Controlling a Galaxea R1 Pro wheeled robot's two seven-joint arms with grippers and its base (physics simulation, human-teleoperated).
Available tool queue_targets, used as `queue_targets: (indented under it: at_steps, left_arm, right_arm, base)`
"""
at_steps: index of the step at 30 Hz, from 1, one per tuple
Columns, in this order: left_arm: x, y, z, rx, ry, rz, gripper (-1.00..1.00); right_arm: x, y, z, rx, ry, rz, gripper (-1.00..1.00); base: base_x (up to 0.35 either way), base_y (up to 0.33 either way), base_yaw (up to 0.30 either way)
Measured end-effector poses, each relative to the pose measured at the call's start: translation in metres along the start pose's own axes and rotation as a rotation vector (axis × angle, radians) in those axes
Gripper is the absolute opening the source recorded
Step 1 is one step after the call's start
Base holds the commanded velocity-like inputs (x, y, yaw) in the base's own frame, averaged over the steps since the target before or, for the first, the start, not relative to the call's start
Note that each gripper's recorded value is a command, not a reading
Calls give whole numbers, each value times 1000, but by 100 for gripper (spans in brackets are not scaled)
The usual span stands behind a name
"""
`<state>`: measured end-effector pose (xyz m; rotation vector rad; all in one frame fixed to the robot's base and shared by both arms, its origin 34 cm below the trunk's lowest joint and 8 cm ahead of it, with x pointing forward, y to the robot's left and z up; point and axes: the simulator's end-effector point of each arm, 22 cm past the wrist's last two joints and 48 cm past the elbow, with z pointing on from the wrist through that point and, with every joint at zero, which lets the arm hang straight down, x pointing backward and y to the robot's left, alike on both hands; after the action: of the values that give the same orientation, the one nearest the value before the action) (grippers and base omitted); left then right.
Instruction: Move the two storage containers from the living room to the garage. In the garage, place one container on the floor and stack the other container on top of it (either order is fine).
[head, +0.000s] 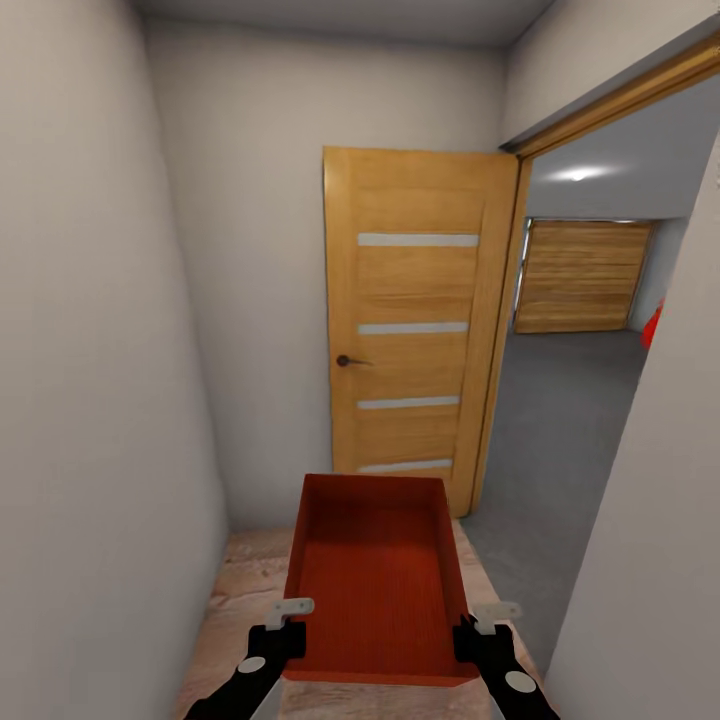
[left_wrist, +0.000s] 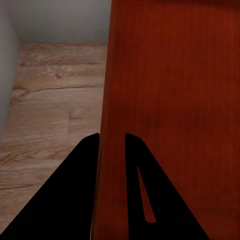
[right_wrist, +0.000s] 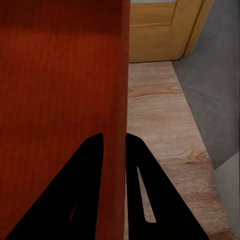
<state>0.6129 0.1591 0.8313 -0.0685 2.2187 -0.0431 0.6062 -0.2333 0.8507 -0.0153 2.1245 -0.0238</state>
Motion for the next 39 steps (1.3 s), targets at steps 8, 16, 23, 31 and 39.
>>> queue_targets:
  at_steps: [8, 16, 23, 31, 39]
  left_arm:
    - [0, 0, 0, 1, -1, -1, -100]
    - [-2, 0, -1, 1, -4, -1, -100]
    - [-3, 0, -1, 1, -6, 0, -100]
    - [-5, 0, -2, 1, -9, 0, -100]
    - [-6, 1, -2, 2, -12, -1, -100]
  right_arm:
    - [-1, 0, 0, -1, -1, 0, -100]
    - [-2, 0, -1, -1, -4, 0, -100]
    - [-3, 0, -1, -1, -7, 0, -100]
    - [-5, 0, -1, -2, -10, 0, -100]
    - [-6, 1, -2, -2, -13, 0, -100]
  base:
    - [295, 155, -253]
    - [259, 227, -253]
    - [258, 232, -253]
    - [258, 231, -253]
    - [254, 217, -253]
